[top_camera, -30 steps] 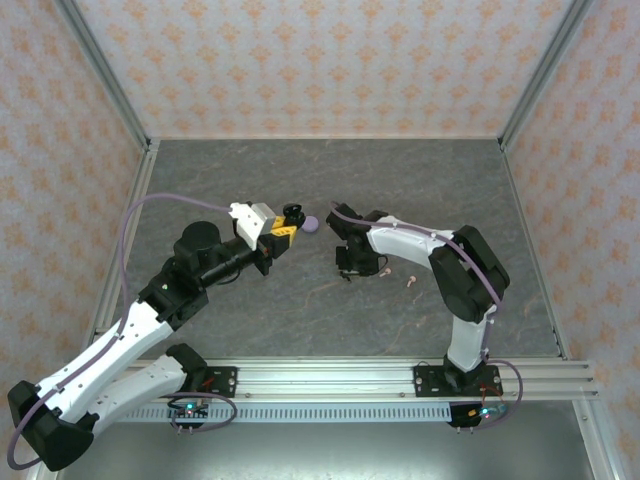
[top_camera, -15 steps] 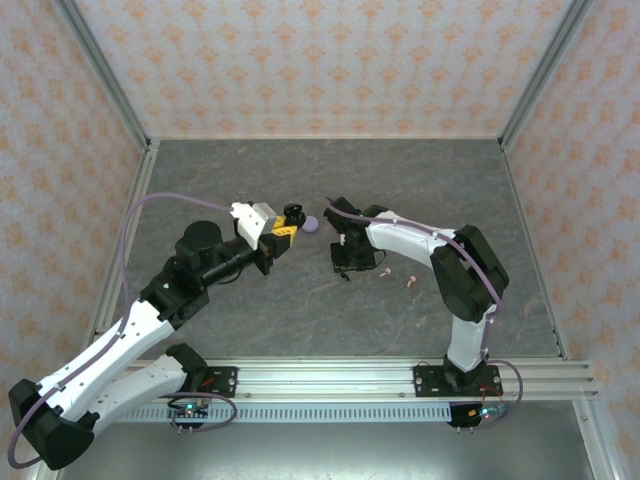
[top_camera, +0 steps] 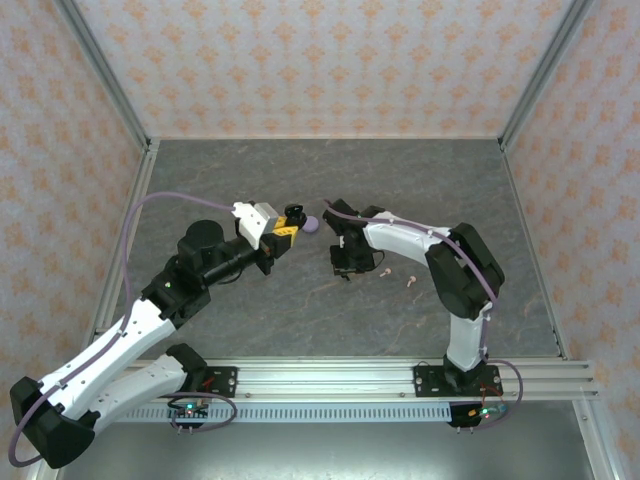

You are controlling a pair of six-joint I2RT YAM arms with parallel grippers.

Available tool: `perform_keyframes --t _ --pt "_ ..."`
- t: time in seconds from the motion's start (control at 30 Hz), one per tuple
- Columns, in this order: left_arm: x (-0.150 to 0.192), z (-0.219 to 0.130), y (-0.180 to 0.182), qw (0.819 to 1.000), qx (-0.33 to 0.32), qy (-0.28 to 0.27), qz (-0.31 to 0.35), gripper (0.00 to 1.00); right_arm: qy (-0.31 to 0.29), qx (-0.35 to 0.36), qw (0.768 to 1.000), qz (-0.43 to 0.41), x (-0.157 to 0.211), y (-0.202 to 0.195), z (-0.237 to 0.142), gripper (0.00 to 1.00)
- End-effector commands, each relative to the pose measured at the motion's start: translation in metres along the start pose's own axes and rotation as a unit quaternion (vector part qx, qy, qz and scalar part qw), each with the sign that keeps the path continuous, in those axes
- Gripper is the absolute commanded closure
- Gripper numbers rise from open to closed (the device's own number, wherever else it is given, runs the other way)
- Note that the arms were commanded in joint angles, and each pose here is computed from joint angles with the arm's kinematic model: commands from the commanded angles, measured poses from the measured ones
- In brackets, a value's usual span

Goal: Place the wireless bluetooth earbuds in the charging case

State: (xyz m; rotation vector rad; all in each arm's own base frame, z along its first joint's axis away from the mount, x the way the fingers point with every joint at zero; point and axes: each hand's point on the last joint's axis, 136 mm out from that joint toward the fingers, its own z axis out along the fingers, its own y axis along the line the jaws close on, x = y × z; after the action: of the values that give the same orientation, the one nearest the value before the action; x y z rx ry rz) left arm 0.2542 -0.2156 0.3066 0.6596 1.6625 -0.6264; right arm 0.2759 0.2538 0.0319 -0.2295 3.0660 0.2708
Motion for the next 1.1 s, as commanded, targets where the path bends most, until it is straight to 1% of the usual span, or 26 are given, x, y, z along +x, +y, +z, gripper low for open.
perform_keyframes --t 0.0,0.37,0.6,0.83,1.07 --pt "-0.011 -0.002 -0.002 1.0 -0.001 -0.014 0.011 1.0 0.02 0.016 1.0 -0.007 0.007 -0.006 0.008 0.74" --pt "-0.011 -0.004 -0.001 1.0 -0.003 -0.013 0.009 1.0 0.029 0.017 0.999 -0.012 0.011 -0.001 0.013 0.73" --pt "-0.009 -0.003 -0.001 1.0 -0.003 -0.013 0.008 1.0 0.012 0.027 1.0 -0.005 0.014 -0.007 -0.005 0.65" --pt "-0.009 -0.002 -0.001 1.0 -0.004 -0.015 0.006 1.0 0.024 0.037 0.999 0.005 0.031 -0.01 -0.002 0.65" --pt "-0.011 -0.002 -0.001 1.0 -0.003 -0.015 0.006 1.0 0.038 0.048 0.998 0.009 0.035 -0.011 0.01 0.68"
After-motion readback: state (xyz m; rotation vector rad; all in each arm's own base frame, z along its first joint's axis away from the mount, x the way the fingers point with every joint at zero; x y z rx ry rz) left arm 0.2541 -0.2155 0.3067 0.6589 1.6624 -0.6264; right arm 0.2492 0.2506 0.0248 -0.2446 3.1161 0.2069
